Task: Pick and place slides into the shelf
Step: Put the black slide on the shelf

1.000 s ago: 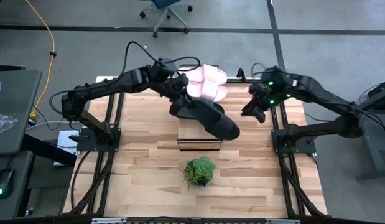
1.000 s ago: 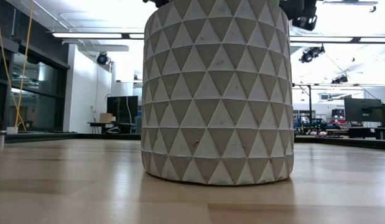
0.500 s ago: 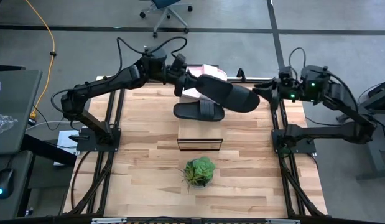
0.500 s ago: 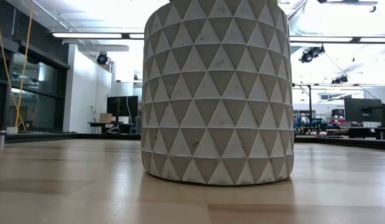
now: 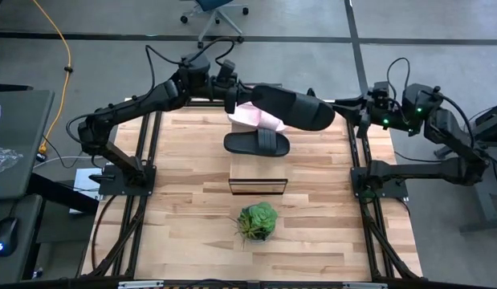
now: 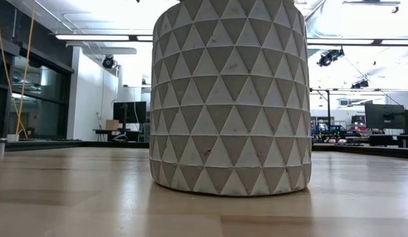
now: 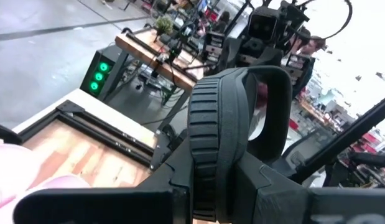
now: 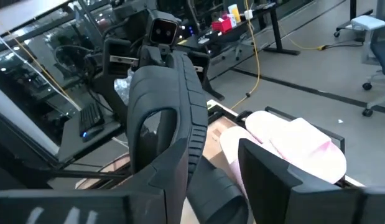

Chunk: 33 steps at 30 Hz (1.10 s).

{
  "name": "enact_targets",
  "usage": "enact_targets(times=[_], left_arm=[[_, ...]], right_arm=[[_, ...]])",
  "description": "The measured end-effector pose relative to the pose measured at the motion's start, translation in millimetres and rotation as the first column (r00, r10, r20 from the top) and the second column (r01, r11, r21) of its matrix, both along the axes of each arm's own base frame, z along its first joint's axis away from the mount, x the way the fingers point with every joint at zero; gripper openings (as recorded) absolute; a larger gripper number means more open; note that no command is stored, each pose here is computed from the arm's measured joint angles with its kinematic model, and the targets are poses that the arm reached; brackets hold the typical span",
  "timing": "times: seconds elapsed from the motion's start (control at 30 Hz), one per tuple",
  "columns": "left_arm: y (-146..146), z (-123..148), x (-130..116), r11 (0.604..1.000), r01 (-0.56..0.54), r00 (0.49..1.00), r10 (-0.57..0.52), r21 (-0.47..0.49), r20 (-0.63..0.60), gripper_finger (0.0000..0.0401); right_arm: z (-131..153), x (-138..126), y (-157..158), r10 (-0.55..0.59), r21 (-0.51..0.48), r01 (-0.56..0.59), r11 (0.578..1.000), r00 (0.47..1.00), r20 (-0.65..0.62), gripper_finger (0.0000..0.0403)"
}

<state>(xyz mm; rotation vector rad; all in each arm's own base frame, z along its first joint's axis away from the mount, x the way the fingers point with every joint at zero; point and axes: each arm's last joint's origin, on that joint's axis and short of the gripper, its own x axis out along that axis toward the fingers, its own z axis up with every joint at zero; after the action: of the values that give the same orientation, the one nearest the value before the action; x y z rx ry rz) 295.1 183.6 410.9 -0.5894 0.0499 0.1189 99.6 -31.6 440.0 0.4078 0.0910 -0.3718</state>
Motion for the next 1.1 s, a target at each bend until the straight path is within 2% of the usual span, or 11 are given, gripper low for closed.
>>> enact_targets(times=[0.2, 0.43, 0.83, 1.1], left_arm=[[4.1, 1.1, -2.4, 1.000, -0.015, 1.000, 0.015, 0.000, 0.010, 0.0043], [10.3, 3.0, -6.4, 0.997, -0.083, 0.996, 0.083, 0.006, 0.021, 0.0043], [8.4, 7.7, -5.2, 0.999, -0.045, 0.997, 0.043, 0.020, 0.067, 0.0042], [6.4, 9.0, -4.5, 1.000, 0.001, 0.997, -0.002, 0.021, 0.079, 0.0042]], right_arm=[[1.9, -1.1, 0.8, 0.010, 0.018, -0.010, 1.000, 1.000, 0.028, 0.0170], [4.9, -8.1, 2.7, -0.008, 0.052, 0.004, 0.999, 0.997, 0.078, 0.0220], [5.0, 2.9, -1.6, -0.034, 0.033, 0.032, 0.999, 0.997, 0.068, 0.0224], [1.4, 20.1, -6.6, -0.026, 0.032, 0.025, 0.999, 0.999, 0.028, 0.0224]])
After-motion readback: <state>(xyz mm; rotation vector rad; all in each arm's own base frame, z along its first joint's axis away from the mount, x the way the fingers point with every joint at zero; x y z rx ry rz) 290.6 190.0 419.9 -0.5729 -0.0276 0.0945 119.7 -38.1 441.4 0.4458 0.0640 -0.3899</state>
